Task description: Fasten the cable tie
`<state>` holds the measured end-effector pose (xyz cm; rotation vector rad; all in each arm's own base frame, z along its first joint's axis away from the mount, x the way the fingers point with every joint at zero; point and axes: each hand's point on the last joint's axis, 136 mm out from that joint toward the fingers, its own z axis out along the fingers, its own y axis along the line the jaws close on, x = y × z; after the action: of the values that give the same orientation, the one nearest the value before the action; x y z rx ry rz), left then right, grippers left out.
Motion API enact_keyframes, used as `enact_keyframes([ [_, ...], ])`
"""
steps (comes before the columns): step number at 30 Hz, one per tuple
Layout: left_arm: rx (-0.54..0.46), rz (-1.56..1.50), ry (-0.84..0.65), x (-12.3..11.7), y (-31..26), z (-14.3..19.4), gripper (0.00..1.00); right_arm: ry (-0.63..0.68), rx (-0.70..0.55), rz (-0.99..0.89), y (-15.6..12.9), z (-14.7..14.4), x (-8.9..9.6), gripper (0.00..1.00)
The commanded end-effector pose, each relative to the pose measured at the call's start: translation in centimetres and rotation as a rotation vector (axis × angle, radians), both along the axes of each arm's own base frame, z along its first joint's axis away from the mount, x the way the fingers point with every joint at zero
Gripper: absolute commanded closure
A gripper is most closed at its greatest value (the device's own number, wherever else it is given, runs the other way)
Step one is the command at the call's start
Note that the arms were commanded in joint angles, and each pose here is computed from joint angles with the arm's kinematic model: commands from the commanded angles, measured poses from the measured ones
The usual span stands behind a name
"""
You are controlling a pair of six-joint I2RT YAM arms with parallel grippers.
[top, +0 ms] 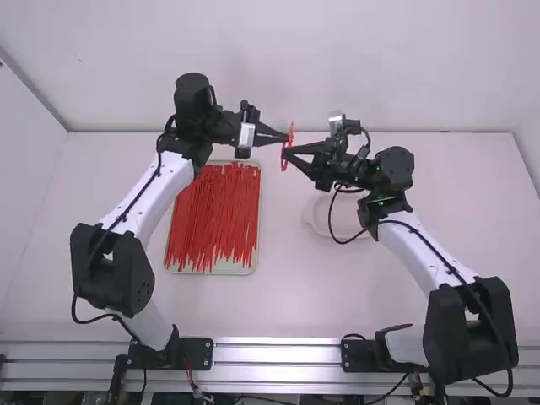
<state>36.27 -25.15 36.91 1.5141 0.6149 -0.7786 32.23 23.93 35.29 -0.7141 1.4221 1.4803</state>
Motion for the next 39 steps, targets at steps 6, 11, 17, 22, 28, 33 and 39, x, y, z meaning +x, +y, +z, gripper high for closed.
enact_keyframes([
  [6, -0.023, -0.105, -0.087, -2.0, -0.2, 1.0, 0.98, -0.032, 0.03, -0.054, -0.6, 1.5, 1.1, 1.0],
  [11, -0.021, -0.104, -0.08, -2.0, -0.2, 0.8, 0.98, -0.038, 0.032, -0.055, -0.6, 1.6, 1.0, 1.0],
  [17, -0.024, -0.116, -0.092, -2.4, -0.6, 0.4, 0.98, -0.037, 0.039, -0.072, -0.7, 1.8, 1.3, 1.0],
  [22, -0.021, -0.137, -0.074, -3.0, -1.3, 0.3, 0.98, -0.043, 0.043, -0.081, -0.7, 1.9, 1.4, 1.0],
  [28, -0.02, -0.143, -0.063, -3.1, -1.5, 0.2, 0.98, -0.039, 0.048, -0.102, -1.2, 1.9, 1.8, 1.0],
  [33, -0.012, -0.143, -0.026, -3.2, -1.5, -0.6, 0.98, -0.026, 0.046, -0.124, -2.0, 1.8, 2.4, 1.0],
  [39, -0.022, -0.143, -0.077, -3.2, -1.5, -2.1, 0.98, -0.026, 0.042, -0.116, -1.9, 1.7, 2.3, 1.0],
])
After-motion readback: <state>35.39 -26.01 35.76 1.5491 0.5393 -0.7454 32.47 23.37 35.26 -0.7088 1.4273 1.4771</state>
